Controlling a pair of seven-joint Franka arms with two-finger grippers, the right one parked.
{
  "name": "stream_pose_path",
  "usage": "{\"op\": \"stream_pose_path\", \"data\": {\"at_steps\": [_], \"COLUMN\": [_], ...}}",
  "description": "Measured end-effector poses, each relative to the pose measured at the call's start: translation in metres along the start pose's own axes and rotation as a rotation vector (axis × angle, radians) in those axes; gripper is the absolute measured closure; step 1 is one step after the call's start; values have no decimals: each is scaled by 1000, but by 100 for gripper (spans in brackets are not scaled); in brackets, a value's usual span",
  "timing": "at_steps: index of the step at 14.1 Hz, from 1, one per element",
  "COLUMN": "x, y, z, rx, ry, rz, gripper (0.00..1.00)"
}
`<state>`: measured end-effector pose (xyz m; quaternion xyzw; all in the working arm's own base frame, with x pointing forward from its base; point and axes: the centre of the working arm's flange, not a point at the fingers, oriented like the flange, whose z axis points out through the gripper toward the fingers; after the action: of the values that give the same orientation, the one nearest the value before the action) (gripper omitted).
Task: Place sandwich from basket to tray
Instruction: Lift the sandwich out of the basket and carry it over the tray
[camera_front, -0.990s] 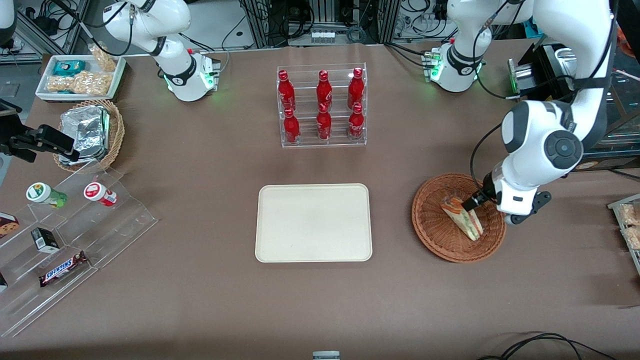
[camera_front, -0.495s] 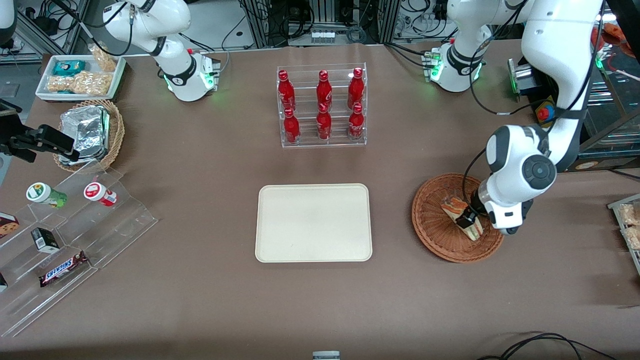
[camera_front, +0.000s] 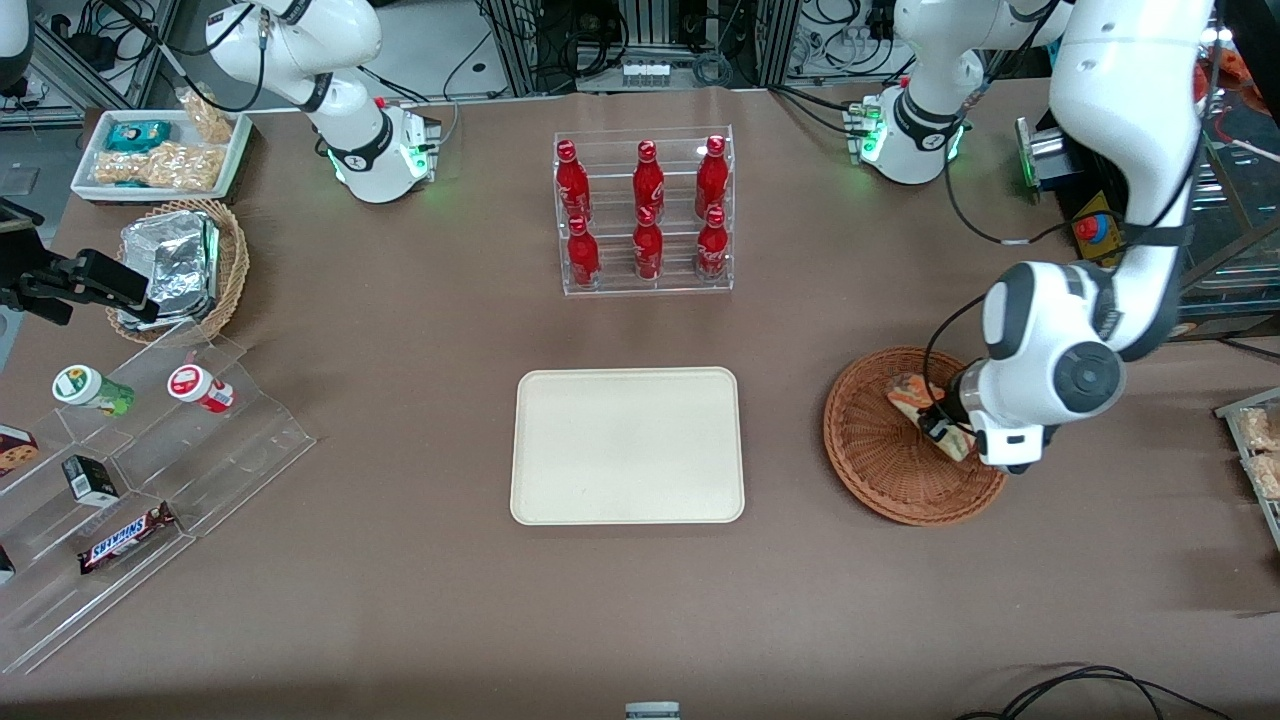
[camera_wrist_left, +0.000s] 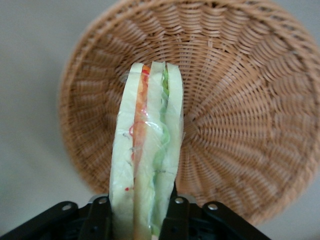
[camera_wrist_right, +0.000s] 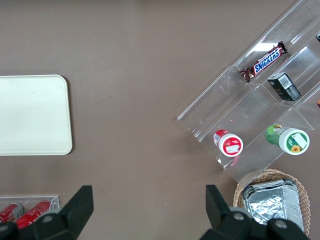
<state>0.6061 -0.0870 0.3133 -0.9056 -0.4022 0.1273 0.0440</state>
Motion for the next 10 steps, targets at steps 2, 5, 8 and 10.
{"op": "stream_pose_path", "data": {"at_steps": [2, 5, 8, 10], "x": [-5, -42, -85, -125], "y": [7, 42, 96, 137], "z": [-38, -40, -36, -28], "rx": [-9, -29, -54, -64], "ry": [4, 29, 62, 89], "rz": [26, 185, 471, 594], "gripper": [73, 83, 85, 85]}}
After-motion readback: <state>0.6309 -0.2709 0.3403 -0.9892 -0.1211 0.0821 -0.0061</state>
